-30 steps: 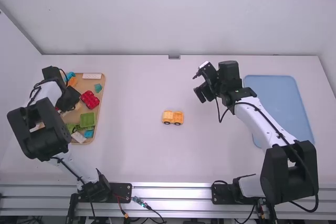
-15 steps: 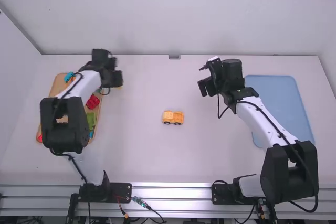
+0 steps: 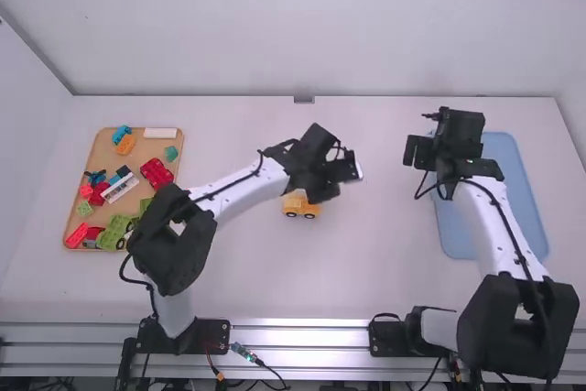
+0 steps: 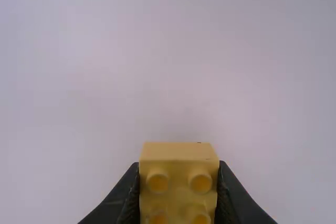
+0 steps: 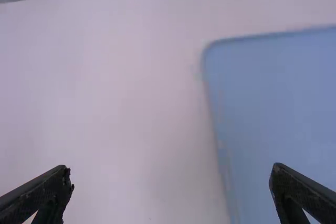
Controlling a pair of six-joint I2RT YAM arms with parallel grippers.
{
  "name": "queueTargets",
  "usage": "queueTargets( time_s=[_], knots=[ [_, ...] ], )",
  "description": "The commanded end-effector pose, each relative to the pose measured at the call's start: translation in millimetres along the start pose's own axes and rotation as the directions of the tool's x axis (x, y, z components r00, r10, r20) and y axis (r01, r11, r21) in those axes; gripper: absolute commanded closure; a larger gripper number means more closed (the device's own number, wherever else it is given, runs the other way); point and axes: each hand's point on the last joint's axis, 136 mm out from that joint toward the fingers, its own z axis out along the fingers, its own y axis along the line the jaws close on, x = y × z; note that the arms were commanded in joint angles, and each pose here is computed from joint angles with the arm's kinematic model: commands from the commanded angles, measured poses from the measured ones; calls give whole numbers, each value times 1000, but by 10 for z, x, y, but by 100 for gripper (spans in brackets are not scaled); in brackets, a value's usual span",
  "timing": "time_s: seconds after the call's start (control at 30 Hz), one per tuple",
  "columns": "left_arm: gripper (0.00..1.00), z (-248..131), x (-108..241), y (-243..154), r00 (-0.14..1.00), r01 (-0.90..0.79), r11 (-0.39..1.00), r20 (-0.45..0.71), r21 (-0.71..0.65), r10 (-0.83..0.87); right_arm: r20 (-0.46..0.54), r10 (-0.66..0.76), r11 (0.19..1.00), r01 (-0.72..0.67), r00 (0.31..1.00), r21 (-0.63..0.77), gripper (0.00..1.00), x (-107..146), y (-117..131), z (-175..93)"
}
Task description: Assemble lego blocks to make yellow taxi
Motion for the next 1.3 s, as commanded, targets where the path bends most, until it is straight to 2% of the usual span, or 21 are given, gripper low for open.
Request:
queueTargets(
  time_s=[0.0,0.1,0.2,0.33,0.4,0.53,0.8,1.2,1.23,1.27],
  knots=[
    [98,110,-16,-217,986,-167,985,-6,48,167,-3,34,997,-34,999,69,1,25,-255,-104],
    [98,287,-11,-302,979,-199,979,-41,40,200,-13,13,996,-12,1000,87,1,115,-402,-129],
    [99,399,10,-343,973,-218,975,-63,45,221,3,-56,997,55,998,49,1,207,-412,-149],
    [99,441,-34,-350,972,-218,968,-59,120,226,87,-113,993,115,990,-16,1,249,-335,-232],
    [99,504,-72,-258,974,-193,972,-96,132,207,152,-141,987,151,978,-53,1,256,-261,-337],
    [99,664,-105,-332,971,-180,960,-119,214,208,236,-159,981,180,959,-67,1,228,-156,-454],
    [98,842,-29,-279,974,-133,967,-154,216,169,251,-213,967,241,944,-86,1,258,13,-471],
    [98,1006,185,-345,976,-100,974,-169,203,136,245,-211,967,239,946,-91,1,243,12,-369],
    [98,1004,190,-347,976,-99,974,-171,204,135,245,-211,967,239,946,-91,1,242,12,-371],
    [89,1004,188,-347,976,-100,974,-171,204,136,245,-211,967,239,946,-91,1,242,13,-373]
  ],
)
